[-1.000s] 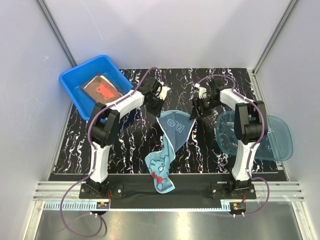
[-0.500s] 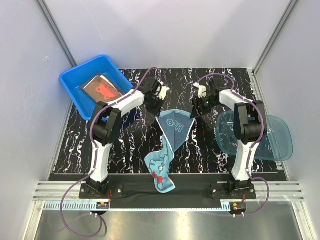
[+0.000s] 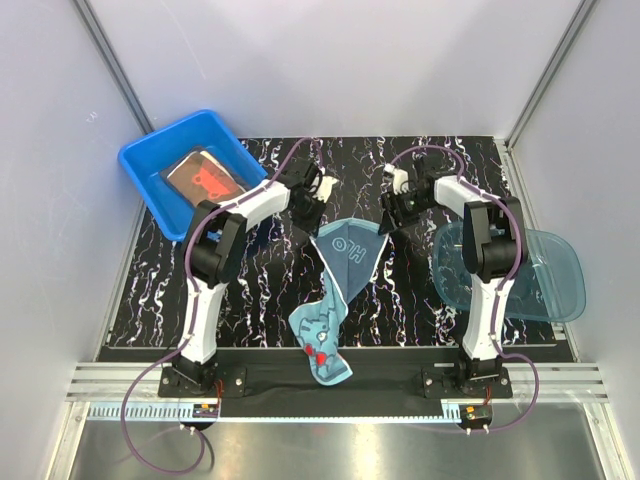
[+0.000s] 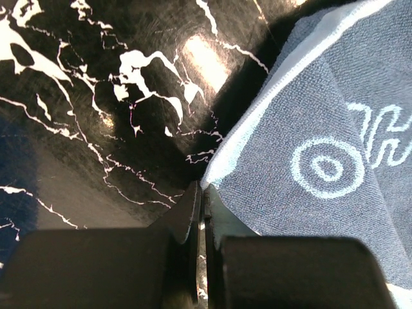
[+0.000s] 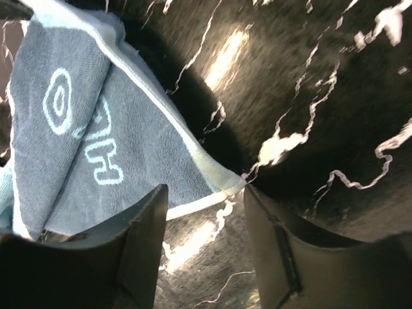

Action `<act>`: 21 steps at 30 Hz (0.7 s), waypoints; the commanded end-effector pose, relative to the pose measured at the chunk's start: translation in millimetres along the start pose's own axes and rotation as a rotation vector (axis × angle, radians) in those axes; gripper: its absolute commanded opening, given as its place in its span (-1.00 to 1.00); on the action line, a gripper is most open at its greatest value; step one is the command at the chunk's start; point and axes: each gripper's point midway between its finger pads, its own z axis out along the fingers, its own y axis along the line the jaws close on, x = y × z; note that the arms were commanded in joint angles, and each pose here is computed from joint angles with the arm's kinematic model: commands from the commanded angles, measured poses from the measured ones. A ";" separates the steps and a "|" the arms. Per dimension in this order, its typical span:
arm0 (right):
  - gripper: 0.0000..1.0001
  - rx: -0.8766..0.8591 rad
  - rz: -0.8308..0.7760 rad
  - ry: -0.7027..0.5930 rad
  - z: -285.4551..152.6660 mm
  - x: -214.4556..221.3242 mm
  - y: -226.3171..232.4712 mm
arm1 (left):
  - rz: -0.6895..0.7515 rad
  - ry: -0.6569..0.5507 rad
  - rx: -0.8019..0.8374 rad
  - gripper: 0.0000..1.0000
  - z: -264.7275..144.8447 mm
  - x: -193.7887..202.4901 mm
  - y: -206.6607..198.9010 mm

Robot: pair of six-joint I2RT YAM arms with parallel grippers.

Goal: Fold and stack the towels
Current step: Flatten out the crumpled towel

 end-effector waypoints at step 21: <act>-1.00 0.042 -0.017 0.093 6.5 15.5 -7.5 | 0.023 -0.074 0.023 -1.00 -9.0 -32.8 -1.9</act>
